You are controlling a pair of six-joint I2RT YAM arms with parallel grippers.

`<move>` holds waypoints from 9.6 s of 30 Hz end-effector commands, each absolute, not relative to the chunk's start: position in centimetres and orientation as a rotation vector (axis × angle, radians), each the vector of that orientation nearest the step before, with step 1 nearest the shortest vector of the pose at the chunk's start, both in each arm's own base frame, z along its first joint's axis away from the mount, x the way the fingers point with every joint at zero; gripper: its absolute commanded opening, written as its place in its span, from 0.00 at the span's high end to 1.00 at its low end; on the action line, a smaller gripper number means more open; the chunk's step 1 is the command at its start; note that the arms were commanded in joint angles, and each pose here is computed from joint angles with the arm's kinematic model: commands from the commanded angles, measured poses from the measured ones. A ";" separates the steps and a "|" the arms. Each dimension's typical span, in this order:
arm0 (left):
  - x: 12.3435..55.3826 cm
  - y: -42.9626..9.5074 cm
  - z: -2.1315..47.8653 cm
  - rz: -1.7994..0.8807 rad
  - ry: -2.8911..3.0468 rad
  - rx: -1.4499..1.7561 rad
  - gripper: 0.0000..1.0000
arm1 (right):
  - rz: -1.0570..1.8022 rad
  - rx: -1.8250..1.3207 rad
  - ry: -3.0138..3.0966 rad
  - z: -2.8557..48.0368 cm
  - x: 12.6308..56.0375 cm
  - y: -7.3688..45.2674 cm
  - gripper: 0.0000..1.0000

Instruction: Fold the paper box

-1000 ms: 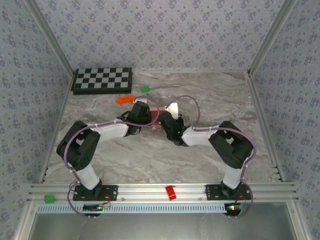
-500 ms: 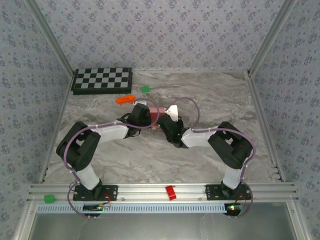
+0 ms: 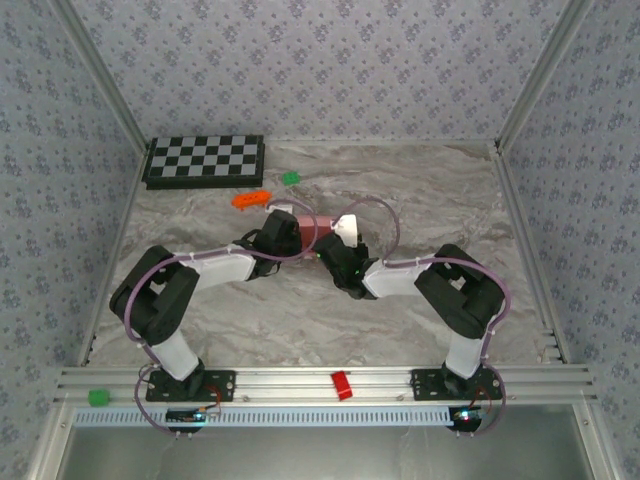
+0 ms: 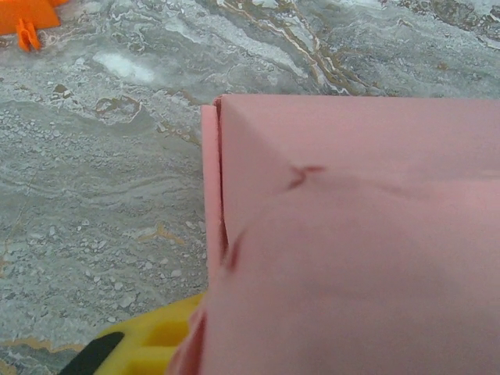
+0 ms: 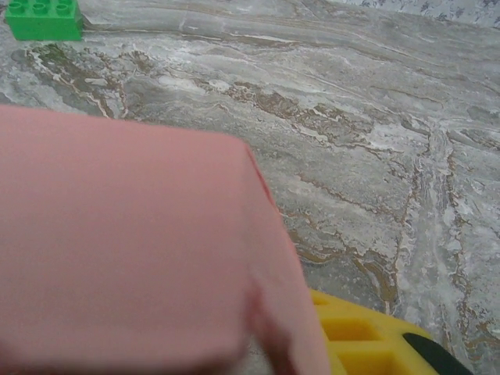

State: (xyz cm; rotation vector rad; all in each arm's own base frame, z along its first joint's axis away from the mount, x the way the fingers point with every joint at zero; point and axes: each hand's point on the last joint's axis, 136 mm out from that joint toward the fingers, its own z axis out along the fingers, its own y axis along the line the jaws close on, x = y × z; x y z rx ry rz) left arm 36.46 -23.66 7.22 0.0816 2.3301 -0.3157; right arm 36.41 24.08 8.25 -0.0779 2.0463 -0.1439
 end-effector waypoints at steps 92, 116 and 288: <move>39.2 -22.1 12.0 -0.436 2.527 0.125 0.43 | 0.335 -0.203 2.451 12.6 39.5 24.7 0.52; 37.1 -22.3 5.9 -0.499 2.660 0.039 0.50 | 0.391 -0.170 2.605 5.6 37.7 24.7 0.56; 32.7 -29.1 6.0 -1.105 2.586 0.102 0.56 | 1.265 -0.121 2.317 10.7 31.8 28.1 0.44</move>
